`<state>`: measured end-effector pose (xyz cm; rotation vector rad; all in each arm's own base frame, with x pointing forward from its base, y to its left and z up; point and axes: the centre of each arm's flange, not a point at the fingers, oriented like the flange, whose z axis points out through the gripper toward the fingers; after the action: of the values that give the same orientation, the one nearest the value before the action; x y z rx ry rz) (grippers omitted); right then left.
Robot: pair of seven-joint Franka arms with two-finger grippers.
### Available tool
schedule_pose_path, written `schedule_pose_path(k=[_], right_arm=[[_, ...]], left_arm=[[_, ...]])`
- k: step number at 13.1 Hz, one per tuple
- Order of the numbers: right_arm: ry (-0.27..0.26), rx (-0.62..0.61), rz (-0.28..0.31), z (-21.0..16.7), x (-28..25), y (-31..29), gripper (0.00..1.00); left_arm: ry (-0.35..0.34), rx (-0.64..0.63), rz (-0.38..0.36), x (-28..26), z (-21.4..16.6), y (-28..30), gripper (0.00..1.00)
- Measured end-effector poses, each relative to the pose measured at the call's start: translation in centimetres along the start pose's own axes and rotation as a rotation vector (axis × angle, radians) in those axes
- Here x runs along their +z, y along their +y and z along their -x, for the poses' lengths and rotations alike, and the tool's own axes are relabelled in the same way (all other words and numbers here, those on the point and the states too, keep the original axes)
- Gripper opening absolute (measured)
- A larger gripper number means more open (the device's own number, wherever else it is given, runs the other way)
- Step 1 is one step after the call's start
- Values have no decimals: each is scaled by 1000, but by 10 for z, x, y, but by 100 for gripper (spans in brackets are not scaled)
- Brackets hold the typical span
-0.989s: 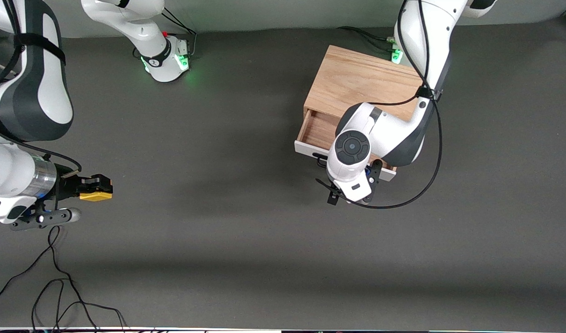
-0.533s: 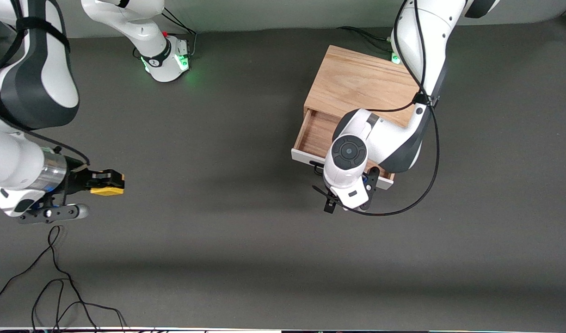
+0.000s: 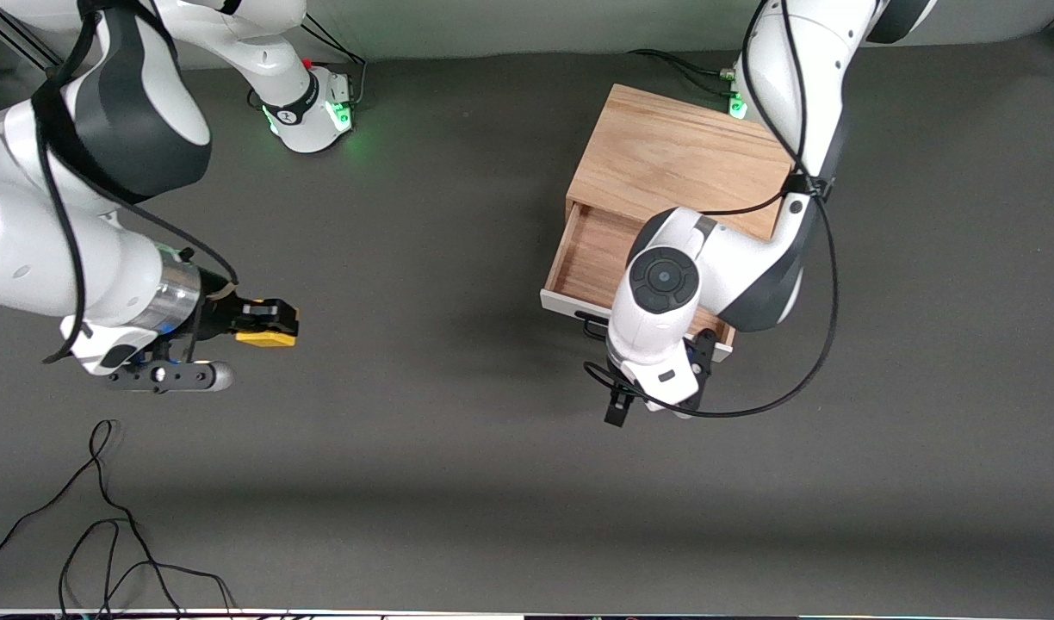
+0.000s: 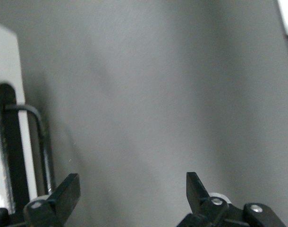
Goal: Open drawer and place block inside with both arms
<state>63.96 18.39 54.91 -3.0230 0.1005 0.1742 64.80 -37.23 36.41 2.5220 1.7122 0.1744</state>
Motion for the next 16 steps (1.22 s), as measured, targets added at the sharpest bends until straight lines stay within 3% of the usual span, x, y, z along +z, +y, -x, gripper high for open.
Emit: schedule_pose_path(k=[3,5,11,13,16], right_arm=[[-6,58,-28,9,5,-34,55],[7,107,-77,17,12,-75,55],[31,78,-163,58,64,-206,55],[46,42,-163,78,91,-249,55],[117,47,-90,122,136,-324,55]], left_arm=[[23,104,1,-46,-56,9,100],[24,209,-25,-89,-119,2,100],[-96,615,-126,-174,-269,-59,100],[-139,739,-147,-188,-311,-83,100],[-193,922,-161,-198,-347,-113,100]])
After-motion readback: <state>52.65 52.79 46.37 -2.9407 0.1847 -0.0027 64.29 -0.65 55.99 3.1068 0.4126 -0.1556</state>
